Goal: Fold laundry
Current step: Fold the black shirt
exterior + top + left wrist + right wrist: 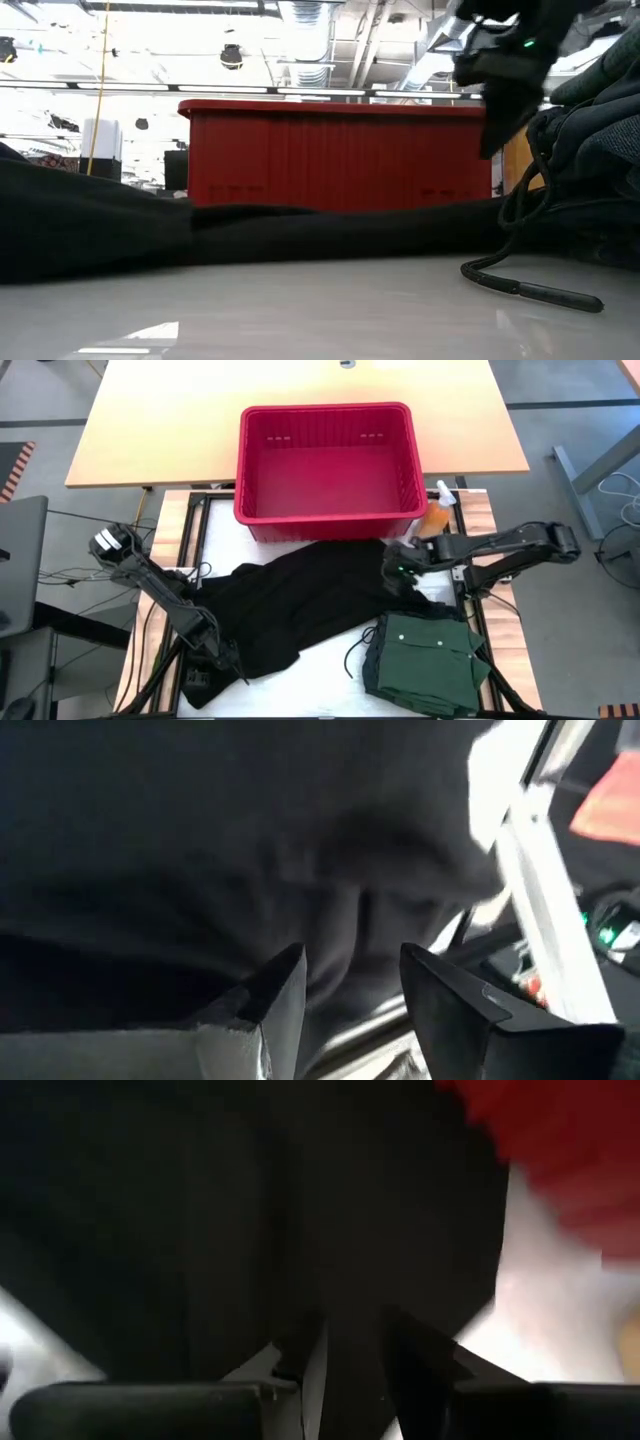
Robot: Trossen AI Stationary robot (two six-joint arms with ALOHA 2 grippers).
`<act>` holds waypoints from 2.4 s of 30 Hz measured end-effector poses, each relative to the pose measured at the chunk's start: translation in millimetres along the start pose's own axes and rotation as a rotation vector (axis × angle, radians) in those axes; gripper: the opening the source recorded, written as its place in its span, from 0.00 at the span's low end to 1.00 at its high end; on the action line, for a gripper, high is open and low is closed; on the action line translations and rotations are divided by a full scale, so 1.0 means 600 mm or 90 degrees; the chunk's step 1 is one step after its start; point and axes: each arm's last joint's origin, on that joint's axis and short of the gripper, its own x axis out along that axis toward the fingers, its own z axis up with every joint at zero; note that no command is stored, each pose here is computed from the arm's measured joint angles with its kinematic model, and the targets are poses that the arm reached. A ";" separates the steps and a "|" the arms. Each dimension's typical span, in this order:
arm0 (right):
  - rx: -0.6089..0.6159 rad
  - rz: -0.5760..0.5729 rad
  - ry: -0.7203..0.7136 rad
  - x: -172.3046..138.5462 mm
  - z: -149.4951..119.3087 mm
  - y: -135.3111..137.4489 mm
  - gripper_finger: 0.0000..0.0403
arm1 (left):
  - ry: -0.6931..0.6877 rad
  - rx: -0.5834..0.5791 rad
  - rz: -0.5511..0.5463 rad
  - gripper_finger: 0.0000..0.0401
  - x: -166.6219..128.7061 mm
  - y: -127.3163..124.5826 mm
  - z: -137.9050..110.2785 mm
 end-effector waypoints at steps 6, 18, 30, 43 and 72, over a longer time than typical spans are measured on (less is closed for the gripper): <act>0.027 -0.047 -0.073 0.047 0.023 0.023 0.30 | -0.125 0.019 -0.012 0.38 -0.037 -0.003 0.012; 0.193 -0.158 -0.157 0.148 -0.016 0.027 0.26 | -0.398 0.042 0.059 0.38 -0.104 0.028 0.065; 0.234 -0.198 -0.010 0.191 -0.040 0.011 0.24 | -0.564 0.045 0.048 0.38 -0.204 0.111 0.124; 0.177 -0.290 0.141 0.184 -0.078 -0.005 0.24 | -0.335 -0.031 -0.058 0.38 -0.180 0.128 0.092; 0.192 -0.079 0.158 0.026 -0.089 -0.018 0.24 | -0.056 -0.133 -0.082 0.38 -0.024 0.124 0.045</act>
